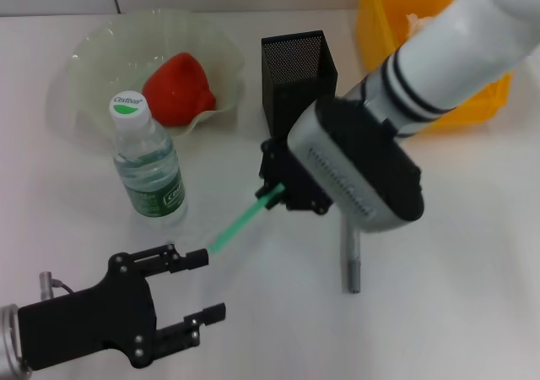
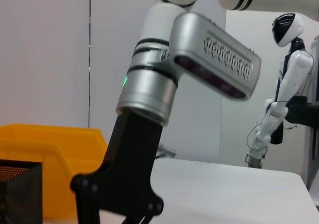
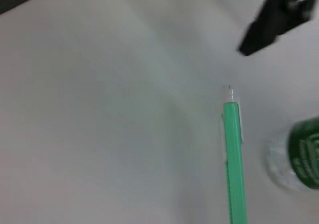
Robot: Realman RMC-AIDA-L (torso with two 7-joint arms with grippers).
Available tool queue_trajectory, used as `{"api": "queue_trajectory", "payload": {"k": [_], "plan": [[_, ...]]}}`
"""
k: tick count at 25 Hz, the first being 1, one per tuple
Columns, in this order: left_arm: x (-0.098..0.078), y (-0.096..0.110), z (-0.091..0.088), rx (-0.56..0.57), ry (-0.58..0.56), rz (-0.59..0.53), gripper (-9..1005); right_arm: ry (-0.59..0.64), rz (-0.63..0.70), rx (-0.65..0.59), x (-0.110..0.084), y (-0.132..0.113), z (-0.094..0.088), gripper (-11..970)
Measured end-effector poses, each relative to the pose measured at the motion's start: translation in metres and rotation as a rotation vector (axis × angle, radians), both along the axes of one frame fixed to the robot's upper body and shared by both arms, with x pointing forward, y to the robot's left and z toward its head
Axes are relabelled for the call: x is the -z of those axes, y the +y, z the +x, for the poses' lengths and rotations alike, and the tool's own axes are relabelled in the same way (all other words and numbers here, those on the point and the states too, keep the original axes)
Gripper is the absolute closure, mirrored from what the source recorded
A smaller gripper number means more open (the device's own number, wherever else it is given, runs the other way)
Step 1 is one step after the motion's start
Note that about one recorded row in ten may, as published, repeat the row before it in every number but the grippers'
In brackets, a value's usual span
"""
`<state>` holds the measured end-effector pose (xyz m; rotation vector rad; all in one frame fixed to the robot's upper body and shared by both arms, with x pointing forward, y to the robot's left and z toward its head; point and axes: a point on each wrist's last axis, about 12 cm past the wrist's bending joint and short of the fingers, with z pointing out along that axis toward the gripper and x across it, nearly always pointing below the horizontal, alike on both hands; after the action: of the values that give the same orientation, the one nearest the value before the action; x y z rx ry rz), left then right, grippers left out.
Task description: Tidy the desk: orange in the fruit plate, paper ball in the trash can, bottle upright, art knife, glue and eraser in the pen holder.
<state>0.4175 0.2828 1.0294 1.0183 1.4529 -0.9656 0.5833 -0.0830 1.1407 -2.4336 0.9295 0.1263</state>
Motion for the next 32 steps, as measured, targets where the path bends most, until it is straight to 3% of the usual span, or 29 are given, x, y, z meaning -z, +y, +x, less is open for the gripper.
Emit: {"api": "queue_trajectory", "payload": {"k": [6,11,15,20,24,26,32], "plan": [[-0.002,0.006,0.001,-0.039,-0.01,-0.004,368,0.0,0.09,0.153,-0.021,-0.021,0.002,876],[-0.003,0.006,0.004,-0.03,-0.009,0.002,335,0.008,0.253,0.303,-0.051,-0.043,0.004,876],[-0.007,0.005,0.007,0.005,-0.04,0.005,308,0.023,0.457,0.397,-0.078,-0.059,0.0,876],[-0.012,0.006,0.009,0.009,-0.059,-0.014,211,0.128,0.871,0.551,-0.104,-0.089,-0.004,876],[-0.015,0.006,0.015,0.027,-0.003,-0.025,211,0.267,1.147,0.616,-0.1,-0.114,-0.008,876],[-0.019,0.004,0.019,0.055,0.031,-0.029,211,0.33,1.248,0.667,-0.089,-0.13,-0.012,876],[-0.02,0.004,0.019,0.065,0.052,-0.038,211,0.472,1.337,0.743,-0.061,-0.155,-0.01,877]]}}
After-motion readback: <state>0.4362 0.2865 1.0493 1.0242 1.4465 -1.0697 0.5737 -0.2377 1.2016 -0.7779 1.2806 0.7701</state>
